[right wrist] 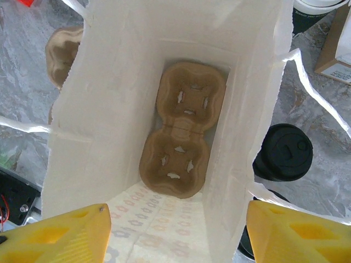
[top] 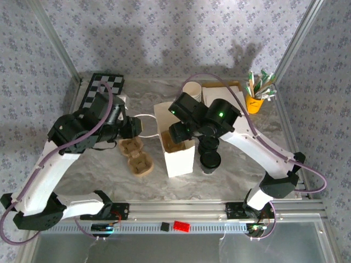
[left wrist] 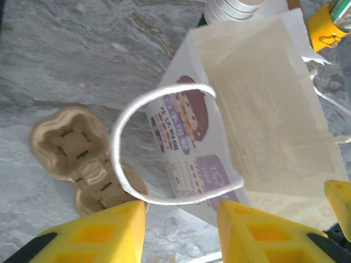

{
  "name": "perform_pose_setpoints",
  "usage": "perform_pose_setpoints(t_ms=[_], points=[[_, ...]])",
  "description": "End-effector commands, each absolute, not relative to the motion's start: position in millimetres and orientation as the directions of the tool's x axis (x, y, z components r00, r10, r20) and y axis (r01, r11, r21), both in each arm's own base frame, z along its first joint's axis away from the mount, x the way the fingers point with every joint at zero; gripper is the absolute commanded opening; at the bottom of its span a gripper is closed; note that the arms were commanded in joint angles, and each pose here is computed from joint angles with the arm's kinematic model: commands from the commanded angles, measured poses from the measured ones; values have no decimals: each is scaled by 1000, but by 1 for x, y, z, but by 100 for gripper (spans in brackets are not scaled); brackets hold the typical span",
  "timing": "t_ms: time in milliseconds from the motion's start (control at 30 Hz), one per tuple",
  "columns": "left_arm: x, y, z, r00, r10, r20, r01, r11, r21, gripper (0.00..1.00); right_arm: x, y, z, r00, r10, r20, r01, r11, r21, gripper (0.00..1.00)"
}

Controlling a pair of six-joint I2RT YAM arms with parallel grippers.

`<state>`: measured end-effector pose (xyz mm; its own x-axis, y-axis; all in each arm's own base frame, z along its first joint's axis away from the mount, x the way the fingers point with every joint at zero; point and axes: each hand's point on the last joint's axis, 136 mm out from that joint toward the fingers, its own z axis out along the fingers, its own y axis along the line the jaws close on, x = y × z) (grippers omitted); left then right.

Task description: Pack the takeout coffee

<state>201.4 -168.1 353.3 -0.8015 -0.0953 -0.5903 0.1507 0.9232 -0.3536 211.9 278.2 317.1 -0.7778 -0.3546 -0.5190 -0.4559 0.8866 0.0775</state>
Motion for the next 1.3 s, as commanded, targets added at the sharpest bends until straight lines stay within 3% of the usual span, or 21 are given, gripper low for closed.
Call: perform_pose_setpoints(t_ms=[0,333,567,700,967,1267], points=[[198,-182,350,-812,-139,-567,134,901,-413,43,195,261,325,-771,-377,-513,-482,872,84,69],[209,-225,324,-850,-89,-519,169,887,-429,62,183,213,319,-810,-327,-486,-404,913,59,72],[230,-237,305,-857,-27,-515,166,931,-325,62,178,186,312,-842,-251,-477,-340,934,108,74],[240,-243,293,-866,-21,-500,159,935,-316,55,176,167,300,-858,-222,-463,-298,950,96,75],[262,-240,278,-865,-29,-501,125,954,-272,23,172,148,269,-881,-203,-427,-257,964,73,77],[293,-233,279,-850,-84,-520,80,955,-284,5,173,156,231,-904,-197,-379,-246,966,84,79]])
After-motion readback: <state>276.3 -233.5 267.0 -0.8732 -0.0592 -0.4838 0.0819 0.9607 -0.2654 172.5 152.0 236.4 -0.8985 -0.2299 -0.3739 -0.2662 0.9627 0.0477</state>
